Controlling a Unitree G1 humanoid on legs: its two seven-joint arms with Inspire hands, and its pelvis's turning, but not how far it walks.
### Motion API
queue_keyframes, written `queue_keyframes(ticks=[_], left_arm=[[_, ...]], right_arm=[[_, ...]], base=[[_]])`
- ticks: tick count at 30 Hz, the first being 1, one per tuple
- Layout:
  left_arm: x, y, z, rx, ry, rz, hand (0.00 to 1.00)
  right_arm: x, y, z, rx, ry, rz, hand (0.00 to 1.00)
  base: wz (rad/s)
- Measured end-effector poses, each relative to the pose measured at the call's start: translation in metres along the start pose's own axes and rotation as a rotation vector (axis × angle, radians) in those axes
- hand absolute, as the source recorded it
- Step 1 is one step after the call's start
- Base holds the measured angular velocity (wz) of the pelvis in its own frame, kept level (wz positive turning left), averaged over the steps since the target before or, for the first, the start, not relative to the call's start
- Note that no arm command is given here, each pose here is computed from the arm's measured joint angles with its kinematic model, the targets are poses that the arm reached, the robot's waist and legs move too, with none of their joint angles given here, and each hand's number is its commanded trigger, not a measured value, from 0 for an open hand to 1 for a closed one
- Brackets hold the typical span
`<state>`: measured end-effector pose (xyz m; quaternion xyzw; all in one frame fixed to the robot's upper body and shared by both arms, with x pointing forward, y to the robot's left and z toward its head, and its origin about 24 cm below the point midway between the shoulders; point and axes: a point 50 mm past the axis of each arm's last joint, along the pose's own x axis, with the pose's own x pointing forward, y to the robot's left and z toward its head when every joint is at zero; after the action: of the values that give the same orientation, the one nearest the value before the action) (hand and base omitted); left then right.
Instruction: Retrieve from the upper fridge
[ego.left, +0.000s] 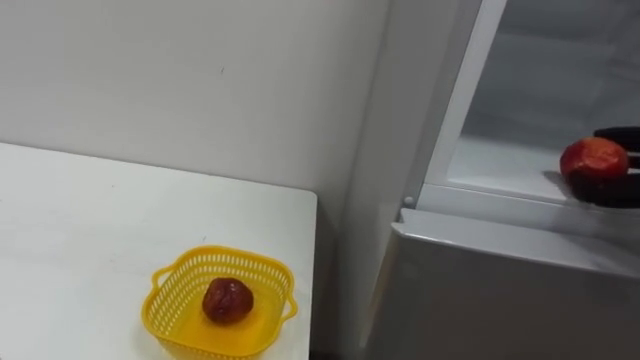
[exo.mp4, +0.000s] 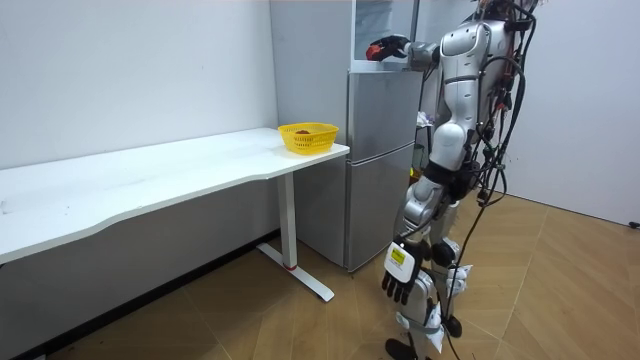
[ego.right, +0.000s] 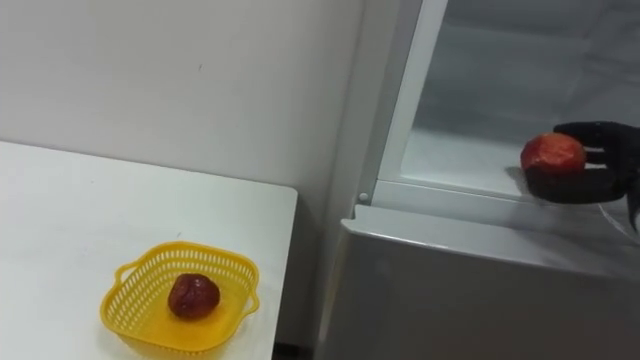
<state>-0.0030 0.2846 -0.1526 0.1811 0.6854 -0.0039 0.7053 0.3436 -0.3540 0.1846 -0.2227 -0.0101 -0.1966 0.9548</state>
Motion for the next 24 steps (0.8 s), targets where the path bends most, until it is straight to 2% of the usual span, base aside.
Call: queue_keyframes(ticks=[11, 18, 24], left_arm=[[0.0, 0.0002, -0.0005, 0.0, 0.001, 0.0, 0.0], [-0.0001, -0.0001, 0.0, -0.005, -0.002, -0.009, 0.0], [0.0002, 0.0031, 0.0066, -0.001, -0.024, 0.01, 0.0]], right_arm=[[0.0, -0.0005, 0.0, 0.001, 0.0, 0.002, 1.0], [0.0, -0.0008, 0.0003, 0.075, 0.0, -0.002, 1.0], [-0.0026, 0.0028, 0.0016, 0.065, -0.019, -0.059, 1.0]], base=[[0.0], [0.01], [0.0]])
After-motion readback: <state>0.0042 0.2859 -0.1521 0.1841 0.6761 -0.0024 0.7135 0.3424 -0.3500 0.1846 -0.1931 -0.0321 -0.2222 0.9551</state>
